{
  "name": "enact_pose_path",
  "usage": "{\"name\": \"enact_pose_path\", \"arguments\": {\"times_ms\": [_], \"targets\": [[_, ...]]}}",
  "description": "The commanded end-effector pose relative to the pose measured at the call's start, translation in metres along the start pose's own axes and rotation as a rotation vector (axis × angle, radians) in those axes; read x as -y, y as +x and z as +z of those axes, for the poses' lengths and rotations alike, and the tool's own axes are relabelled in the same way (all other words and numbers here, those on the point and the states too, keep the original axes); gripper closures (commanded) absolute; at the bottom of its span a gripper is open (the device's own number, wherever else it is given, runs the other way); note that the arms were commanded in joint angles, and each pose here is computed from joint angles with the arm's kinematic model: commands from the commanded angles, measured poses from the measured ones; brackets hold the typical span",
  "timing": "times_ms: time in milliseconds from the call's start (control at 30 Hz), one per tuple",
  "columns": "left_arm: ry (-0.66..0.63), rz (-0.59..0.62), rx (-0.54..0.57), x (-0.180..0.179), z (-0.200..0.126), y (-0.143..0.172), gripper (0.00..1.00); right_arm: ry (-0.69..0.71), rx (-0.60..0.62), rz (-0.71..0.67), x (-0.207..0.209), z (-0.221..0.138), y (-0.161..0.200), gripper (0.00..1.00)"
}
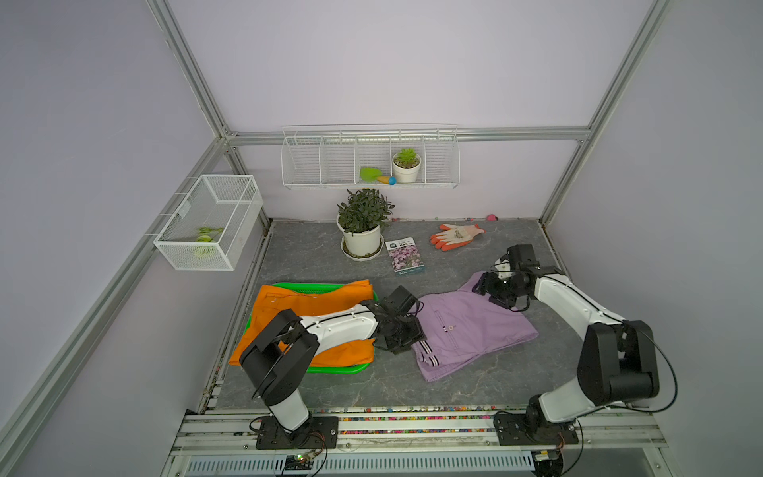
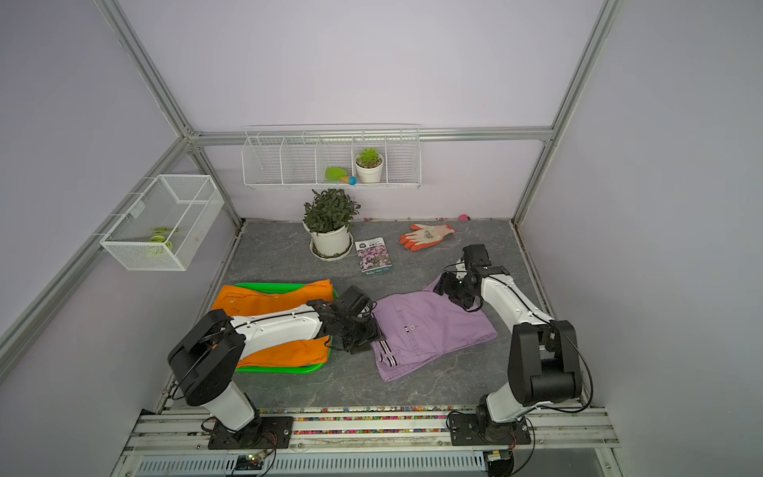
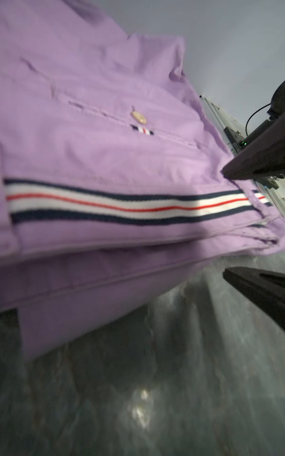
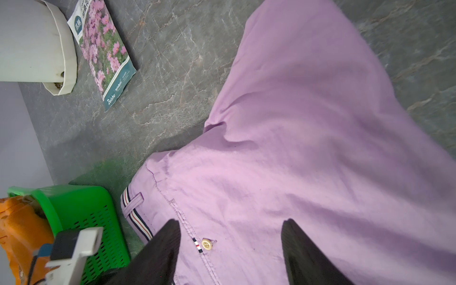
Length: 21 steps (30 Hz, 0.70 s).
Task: Put the folded long pants in the basket
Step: Adjust the long pant at the center of the board, then pick up the long pant at the center of the board.
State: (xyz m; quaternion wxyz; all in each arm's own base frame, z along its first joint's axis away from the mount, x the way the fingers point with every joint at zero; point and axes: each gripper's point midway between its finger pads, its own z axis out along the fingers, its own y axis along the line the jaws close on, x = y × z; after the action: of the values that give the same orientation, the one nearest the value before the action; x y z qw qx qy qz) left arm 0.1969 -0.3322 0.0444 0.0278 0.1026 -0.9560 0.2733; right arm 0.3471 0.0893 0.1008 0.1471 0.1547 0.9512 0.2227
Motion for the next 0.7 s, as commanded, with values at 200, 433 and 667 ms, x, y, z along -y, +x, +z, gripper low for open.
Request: {"name": "enact_pose_path", "arguments": {"times_ms": [200, 433, 667], "targets": [[-0.076, -0.019, 0.017, -0.016, 0.02, -0.007, 0.42, -0.009, 0.05, -0.032, -0.011, -0.018, -0.012, 0.29], [-0.13, 0.014, 0.057, -0.021, 0.028, -0.019, 0.57, 0.014, 0.083, -0.05, -0.012, -0.027, -0.025, 0.29], [-0.244, 0.079, 0.116, -0.022, 0.01, -0.036, 0.85, 0.196, 0.096, 0.045, 0.044, -0.025, -0.042, 0.27]]}}
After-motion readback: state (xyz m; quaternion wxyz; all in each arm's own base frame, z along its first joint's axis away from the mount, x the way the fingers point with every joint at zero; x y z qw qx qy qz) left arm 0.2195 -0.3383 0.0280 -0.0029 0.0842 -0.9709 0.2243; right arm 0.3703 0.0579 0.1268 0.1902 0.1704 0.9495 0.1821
